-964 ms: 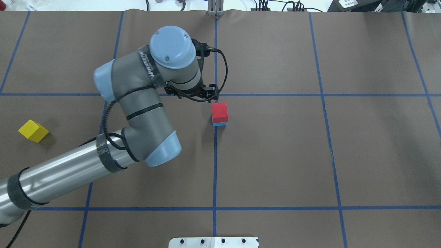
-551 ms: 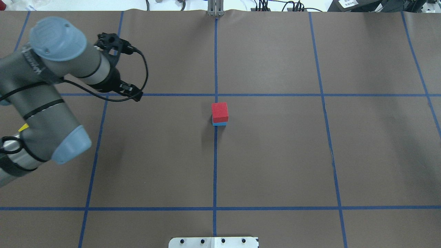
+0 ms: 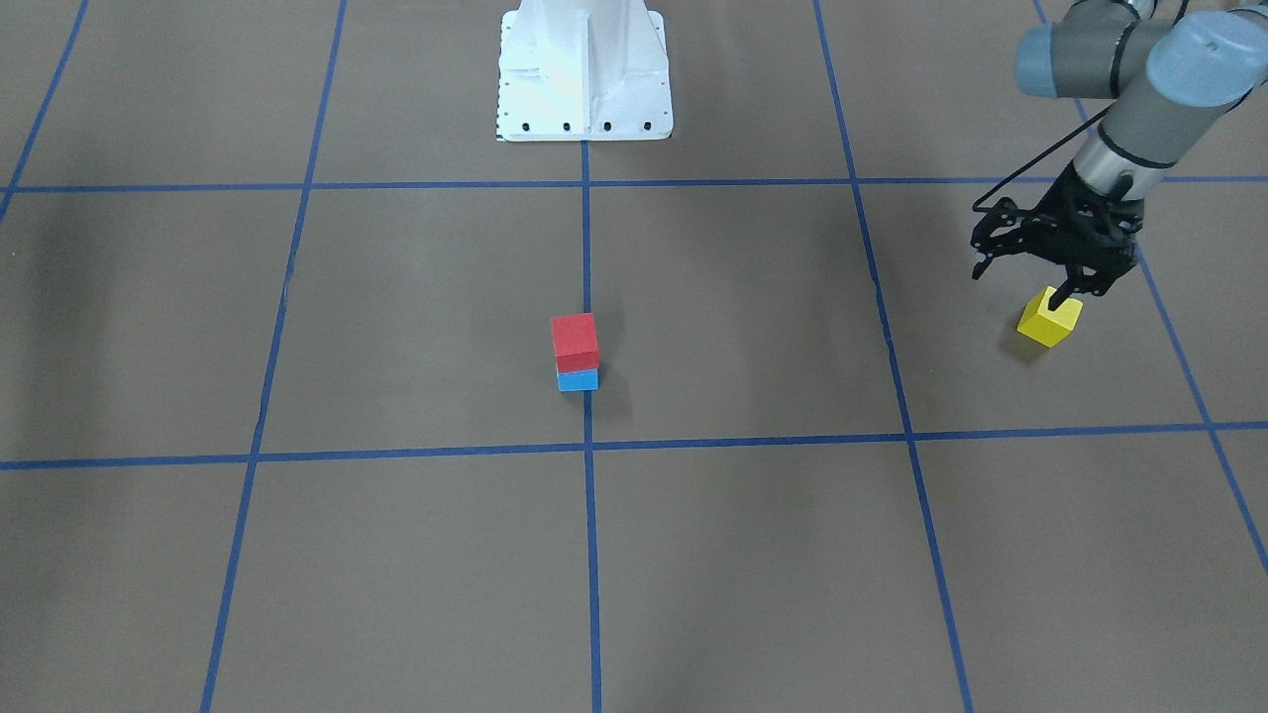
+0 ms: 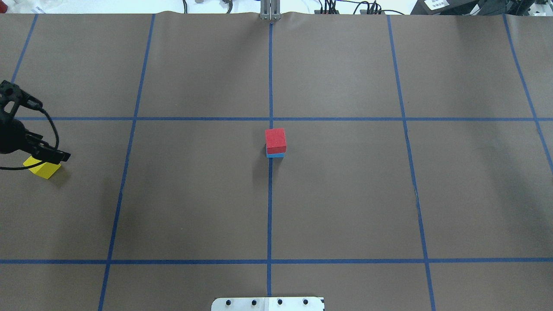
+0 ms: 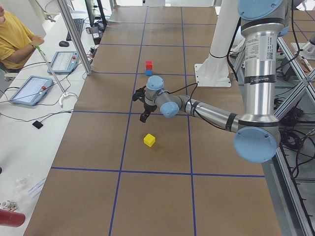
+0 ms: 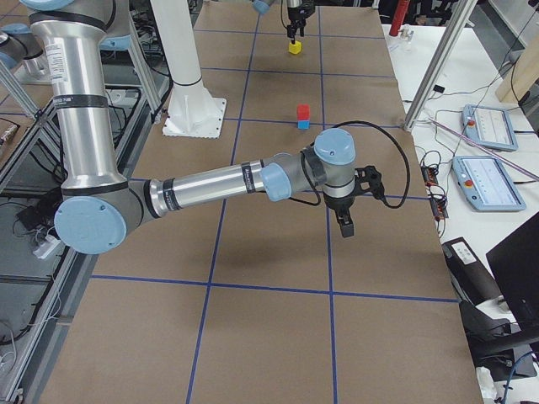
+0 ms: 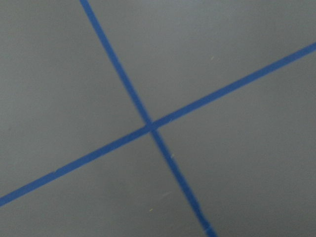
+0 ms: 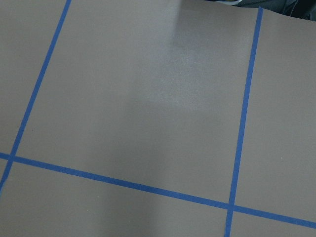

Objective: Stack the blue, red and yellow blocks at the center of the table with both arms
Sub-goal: 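Lower the left gripper onto the yellow cube and grasp it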

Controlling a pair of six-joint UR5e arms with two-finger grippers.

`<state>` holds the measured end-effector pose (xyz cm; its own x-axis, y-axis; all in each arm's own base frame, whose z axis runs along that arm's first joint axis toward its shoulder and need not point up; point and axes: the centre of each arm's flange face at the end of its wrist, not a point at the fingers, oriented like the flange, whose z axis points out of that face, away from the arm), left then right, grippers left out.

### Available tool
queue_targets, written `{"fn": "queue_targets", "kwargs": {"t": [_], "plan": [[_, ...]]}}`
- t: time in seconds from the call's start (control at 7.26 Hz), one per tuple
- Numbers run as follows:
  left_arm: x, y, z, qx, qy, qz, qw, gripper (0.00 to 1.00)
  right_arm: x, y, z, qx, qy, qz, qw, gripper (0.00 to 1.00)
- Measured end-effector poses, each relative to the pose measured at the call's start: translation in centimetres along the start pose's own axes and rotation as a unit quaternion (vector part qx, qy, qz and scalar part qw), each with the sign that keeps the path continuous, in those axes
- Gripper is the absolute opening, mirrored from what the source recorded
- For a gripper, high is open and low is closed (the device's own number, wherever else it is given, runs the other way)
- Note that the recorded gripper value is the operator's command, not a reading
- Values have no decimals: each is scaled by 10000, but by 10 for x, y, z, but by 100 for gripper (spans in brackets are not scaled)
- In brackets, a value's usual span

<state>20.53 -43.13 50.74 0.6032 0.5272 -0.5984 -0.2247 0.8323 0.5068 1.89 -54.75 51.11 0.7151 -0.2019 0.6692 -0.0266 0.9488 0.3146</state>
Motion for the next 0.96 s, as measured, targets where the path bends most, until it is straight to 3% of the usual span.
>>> {"fn": "queue_targets", "kwargs": {"t": [0.41, 0.96], "plan": [[-53, 58, 29, 75, 52, 329, 9994, 100, -1, -2, -1, 13, -2, -13, 10000, 100], [-72, 46, 68, 163, 98, -195, 9996, 100, -1, -2, -1, 16, -2, -16, 10000, 100]]}}
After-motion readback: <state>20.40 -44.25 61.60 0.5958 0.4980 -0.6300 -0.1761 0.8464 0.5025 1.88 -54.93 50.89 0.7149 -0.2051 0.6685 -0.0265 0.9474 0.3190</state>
